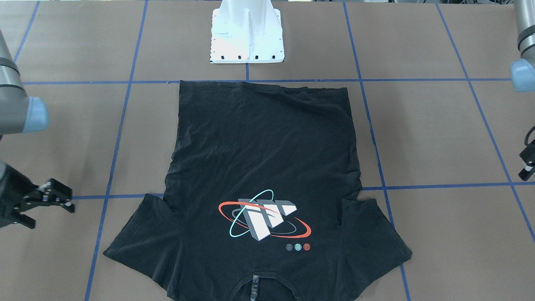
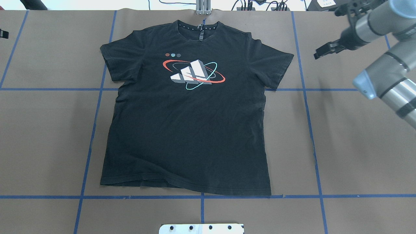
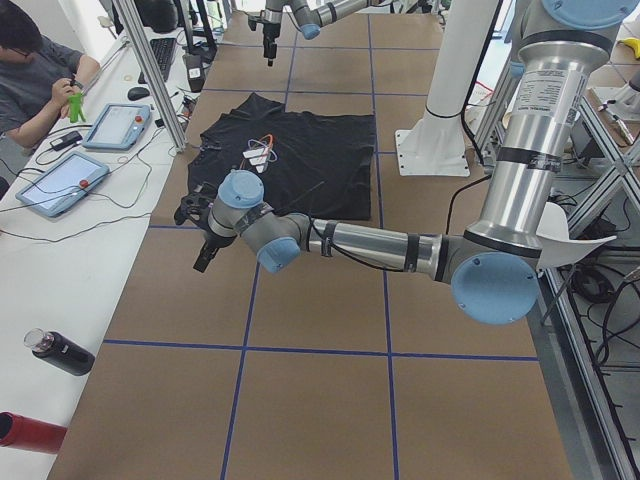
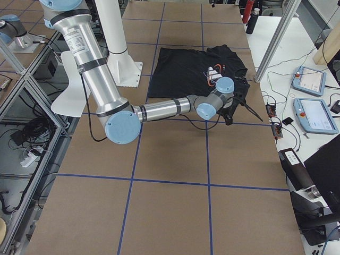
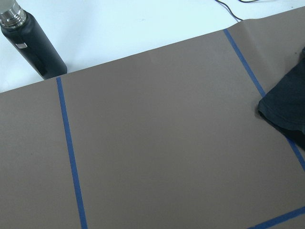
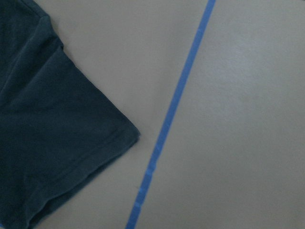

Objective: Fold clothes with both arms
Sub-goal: 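Move the right gripper to the sleeve nearest it and grasp it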

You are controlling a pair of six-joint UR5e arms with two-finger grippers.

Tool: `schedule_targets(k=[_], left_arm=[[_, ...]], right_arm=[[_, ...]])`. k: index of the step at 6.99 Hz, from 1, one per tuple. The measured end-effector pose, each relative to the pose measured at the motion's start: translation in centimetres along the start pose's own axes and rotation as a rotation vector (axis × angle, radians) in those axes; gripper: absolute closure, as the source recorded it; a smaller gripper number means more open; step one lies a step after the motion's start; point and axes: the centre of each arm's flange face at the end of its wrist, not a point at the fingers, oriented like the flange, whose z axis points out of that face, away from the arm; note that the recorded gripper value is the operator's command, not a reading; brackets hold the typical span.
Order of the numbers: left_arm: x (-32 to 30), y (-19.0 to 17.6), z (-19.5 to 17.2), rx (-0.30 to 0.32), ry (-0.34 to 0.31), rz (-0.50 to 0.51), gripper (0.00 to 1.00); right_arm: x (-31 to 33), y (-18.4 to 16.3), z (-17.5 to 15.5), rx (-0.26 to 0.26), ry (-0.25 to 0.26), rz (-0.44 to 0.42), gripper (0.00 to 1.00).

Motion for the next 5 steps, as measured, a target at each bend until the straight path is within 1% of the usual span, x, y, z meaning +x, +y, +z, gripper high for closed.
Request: schedule_targets(k=[1,2,3,4,5], left_arm=[[0.5,-0.2,0.8,0.015,0.012,-0.018,0.0],[0.8,-0.5,1.2,0.021,0.017,-0.026,0.0],[1.0,-0.7,1.4,0.025,0.02,-0.028,0.0],[1.0,-0.8,1.5,0.025,0.02,-0.03,0.0],[1.0,-0.9,1.5,0.025,0.021,-0.032,0.0]], right_arm=[[-2.1,-1.5,1.8,0.035,-0.012,-0.042,0.0],[-2.4,-2.2,3.8,0.078,-0.023,-0.077,0.01],[-2.3,-2.8,5.5,0.105,-0.013,-0.093,0.02],[-2.9,-3.6,7.2,0.119,0.013,-0.101,0.07],[-3.9,-4.1,9.0,0.117,0.039,-0.107,0.09]])
